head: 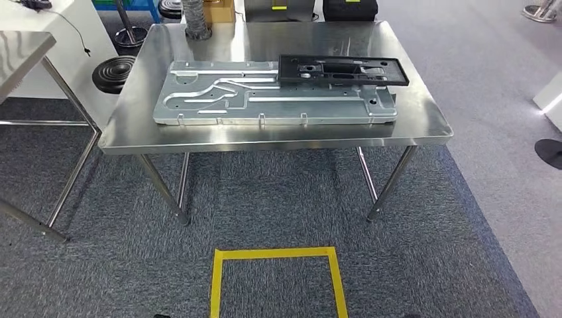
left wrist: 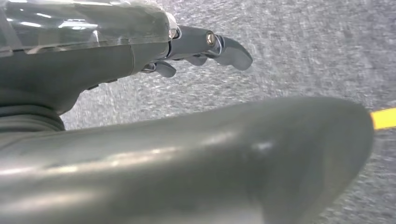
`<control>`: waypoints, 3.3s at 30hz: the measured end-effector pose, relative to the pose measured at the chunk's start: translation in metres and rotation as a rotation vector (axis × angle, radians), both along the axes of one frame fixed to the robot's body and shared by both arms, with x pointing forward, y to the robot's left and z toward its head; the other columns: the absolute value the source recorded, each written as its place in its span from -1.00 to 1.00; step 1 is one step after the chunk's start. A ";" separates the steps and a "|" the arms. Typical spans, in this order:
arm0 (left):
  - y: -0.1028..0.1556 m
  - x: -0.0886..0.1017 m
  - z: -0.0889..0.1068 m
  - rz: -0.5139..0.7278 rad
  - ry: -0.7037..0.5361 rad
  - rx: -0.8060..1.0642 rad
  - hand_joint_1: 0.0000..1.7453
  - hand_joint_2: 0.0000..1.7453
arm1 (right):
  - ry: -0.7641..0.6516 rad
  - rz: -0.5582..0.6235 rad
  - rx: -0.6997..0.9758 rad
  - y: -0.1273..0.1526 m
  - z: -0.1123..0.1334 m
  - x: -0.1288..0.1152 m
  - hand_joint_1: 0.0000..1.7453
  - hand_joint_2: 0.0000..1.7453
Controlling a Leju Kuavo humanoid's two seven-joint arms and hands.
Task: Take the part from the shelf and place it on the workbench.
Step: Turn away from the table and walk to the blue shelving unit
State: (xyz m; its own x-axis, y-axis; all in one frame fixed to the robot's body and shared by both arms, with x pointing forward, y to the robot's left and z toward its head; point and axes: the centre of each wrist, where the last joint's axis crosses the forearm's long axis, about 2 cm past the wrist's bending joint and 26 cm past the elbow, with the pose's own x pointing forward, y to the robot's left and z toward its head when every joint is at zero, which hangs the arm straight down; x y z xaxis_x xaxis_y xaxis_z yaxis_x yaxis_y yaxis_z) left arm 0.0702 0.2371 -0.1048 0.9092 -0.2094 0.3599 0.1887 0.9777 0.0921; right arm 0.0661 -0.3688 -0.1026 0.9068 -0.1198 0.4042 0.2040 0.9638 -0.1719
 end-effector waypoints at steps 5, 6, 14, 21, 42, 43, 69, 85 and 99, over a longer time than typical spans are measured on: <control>0.001 0.007 0.001 -0.021 -0.009 0.006 -1.00 -1.00 | 0.046 0.031 0.080 0.040 -0.004 0.003 -1.00 1.00; 0.001 0.008 0.001 -0.025 -0.011 0.007 -1.00 -1.00 | 0.050 0.042 0.089 0.046 -0.004 0.005 -1.00 1.00; 0.002 0.014 0.002 -0.067 -0.007 0.022 -1.00 -1.00 | 0.053 0.100 0.122 0.072 -0.002 0.020 -1.00 1.00; 0.006 0.012 0.001 -0.102 0.014 0.041 -1.00 -1.00 | 0.064 0.123 0.140 0.089 -0.002 0.019 -1.00 1.00; 0.005 0.015 0.002 -0.160 0.029 0.047 -1.00 -1.00 | 0.056 0.179 0.158 0.097 -0.003 0.016 -1.00 1.00; 0.005 0.015 0.002 -0.160 0.030 0.047 -1.00 -1.00 | 0.056 0.184 0.157 0.097 -0.003 0.016 -1.00 1.00; 0.005 0.014 0.002 -0.144 0.056 0.069 -1.00 1.00 | 0.073 0.228 0.157 0.098 -0.002 0.018 -1.00 1.00; 0.004 0.013 0.002 -0.144 0.057 0.067 -1.00 1.00 | 0.073 0.233 0.154 0.097 -0.002 0.019 -1.00 1.00; 0.004 0.014 0.002 -0.143 0.056 0.068 -1.00 1.00 | 0.072 0.236 0.153 0.097 -0.002 0.020 -1.00 1.00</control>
